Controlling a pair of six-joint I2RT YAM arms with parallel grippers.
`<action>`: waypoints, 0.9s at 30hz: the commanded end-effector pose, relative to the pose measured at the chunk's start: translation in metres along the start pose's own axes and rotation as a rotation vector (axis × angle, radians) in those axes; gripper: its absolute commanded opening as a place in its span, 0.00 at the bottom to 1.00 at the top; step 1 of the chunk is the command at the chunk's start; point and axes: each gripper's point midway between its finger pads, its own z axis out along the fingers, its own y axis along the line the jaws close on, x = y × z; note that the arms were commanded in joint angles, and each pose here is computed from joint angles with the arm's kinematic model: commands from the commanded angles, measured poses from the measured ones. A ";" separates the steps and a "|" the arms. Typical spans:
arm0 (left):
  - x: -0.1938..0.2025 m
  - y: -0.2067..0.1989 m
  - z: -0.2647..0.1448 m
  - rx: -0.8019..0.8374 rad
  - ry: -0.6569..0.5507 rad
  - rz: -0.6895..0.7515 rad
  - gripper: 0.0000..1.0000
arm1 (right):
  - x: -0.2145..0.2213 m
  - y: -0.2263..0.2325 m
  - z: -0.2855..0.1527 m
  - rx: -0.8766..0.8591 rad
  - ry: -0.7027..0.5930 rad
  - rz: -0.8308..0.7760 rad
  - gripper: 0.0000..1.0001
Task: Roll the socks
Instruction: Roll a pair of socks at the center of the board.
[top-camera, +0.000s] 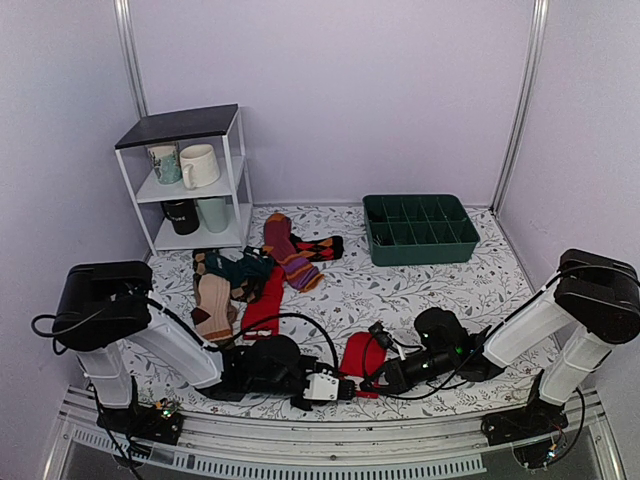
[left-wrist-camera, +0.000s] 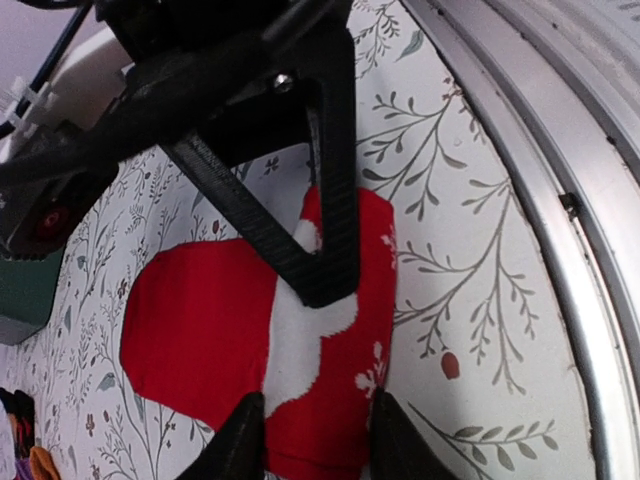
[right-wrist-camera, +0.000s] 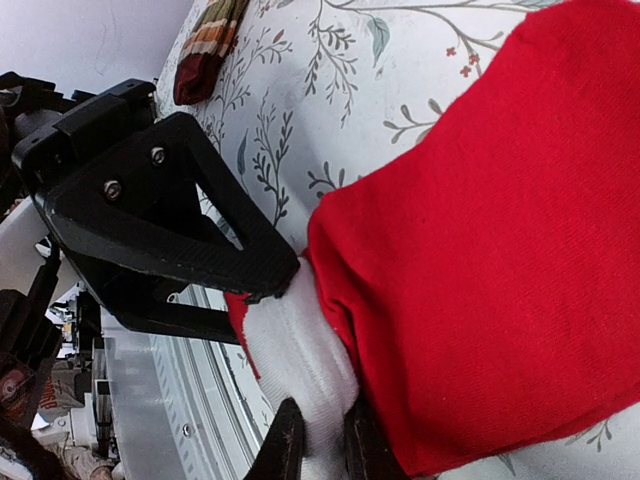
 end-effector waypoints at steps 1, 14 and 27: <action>0.004 -0.006 0.007 0.039 0.006 -0.015 0.30 | 0.083 -0.068 -0.012 0.255 0.241 0.174 0.09; 0.015 -0.021 0.001 0.190 0.083 -0.279 0.00 | 0.071 -0.066 -0.014 0.261 0.191 0.128 0.19; 0.061 -0.065 -0.008 0.466 0.275 -0.698 0.00 | -0.039 -0.011 -0.088 0.253 -0.476 -0.406 0.52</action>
